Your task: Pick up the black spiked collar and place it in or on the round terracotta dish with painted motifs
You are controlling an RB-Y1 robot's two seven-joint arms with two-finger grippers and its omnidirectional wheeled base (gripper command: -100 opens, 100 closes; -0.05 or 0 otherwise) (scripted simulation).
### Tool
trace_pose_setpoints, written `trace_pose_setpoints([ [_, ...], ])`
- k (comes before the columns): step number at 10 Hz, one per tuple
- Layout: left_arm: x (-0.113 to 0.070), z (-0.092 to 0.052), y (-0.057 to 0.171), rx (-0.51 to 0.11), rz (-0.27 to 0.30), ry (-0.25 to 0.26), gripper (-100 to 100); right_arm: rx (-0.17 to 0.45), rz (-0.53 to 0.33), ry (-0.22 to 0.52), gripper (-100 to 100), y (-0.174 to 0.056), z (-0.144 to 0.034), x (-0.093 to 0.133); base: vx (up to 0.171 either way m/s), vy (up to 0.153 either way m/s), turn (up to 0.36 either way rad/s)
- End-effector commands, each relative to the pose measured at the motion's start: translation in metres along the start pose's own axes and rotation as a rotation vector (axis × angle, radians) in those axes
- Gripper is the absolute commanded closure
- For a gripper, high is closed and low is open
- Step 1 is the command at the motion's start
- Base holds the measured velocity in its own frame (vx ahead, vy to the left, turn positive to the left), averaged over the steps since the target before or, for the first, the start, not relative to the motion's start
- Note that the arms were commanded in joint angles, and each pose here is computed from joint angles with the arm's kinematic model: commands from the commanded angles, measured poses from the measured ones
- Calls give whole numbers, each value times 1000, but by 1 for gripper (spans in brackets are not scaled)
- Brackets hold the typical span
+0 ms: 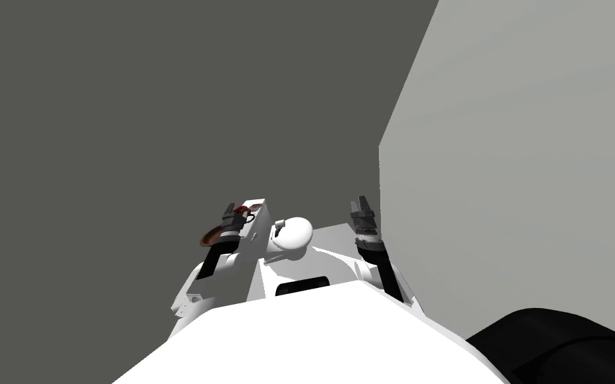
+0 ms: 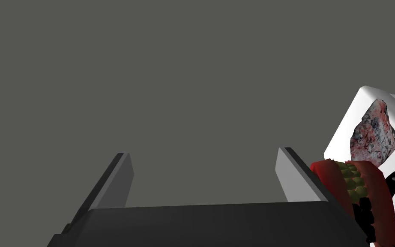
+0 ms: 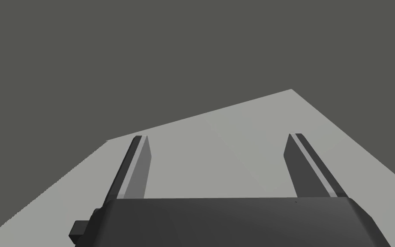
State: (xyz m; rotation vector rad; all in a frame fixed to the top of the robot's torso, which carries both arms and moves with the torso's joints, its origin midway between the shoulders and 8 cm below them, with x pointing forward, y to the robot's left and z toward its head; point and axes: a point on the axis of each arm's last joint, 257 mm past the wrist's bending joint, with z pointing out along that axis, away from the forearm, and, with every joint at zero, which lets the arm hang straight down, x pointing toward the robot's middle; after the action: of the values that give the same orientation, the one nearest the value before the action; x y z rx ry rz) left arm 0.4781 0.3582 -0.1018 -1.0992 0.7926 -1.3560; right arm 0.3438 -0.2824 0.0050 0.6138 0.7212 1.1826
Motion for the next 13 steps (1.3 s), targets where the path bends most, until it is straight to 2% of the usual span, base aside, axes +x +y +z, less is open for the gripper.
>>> trace_pose_setpoints([
  [1, -6, 11, 12, -25, -16, -18, -100, 0, 0, 0, 0, 0, 0, 0, -37, -86, 80],
  [2, -12, 19, 18, -40, -30, -32, -100, 0, 0, 0, 0, 0, 0, 0, -35, -113, 118],
  [3, -13, 20, 24, -51, -32, -35, -100, 0, 0, 0, 0, 0, 0, 0, -27, -92, 43],
  [4, -17, 30, 28, -61, -48, -48, -100, 0, 0, 0, 0, 0, 0, 0, -28, -76, 73],
  [5, -20, 29, 40, -84, -49, -56, -100, 0, 0, 0, 0, 0, 0, 0, -30, -61, 43],
  [6, -24, 40, 44, -95, -67, -69, -100, 0, 0, 0, 0, 0, 0, 0, -26, -74, 80],
  [7, -26, 37, 53, -112, -67, -75, -100, 0, 0, 0, 0, 0, 0, 0, -19, -69, 41],
  [8, -31, 47, 61, -132, -86, -91, -100, 0, 0, 0, 0, 0, 0, 0, -14, -74, 83],
  [9, -32, 46, 66, -142, -86, -95, -100, 0, 0, 0, 0, 0, 0, 0, -11, -65, 43],
  [10, -35, 56, 71, -156, -105, -107, -100, 0, 0, 0, 0, 0, 0, 0, -7, -71, 79],
  [11, -38, 53, 79, -173, -105, -114, -100, 0, 0, 0, 0, 0, 0, 0, -2, -70, 41],
  [12, -39, 64, 82, -182, -124, -125, -100, 0, 0, 0, 0, 0, 0, 0, 4, -75, 85],
  [13, -43, 60, 93, -205, -124, -134, -100, 0, 0, 0, 0, 0, 0, 0, 2, -61, 50],
])
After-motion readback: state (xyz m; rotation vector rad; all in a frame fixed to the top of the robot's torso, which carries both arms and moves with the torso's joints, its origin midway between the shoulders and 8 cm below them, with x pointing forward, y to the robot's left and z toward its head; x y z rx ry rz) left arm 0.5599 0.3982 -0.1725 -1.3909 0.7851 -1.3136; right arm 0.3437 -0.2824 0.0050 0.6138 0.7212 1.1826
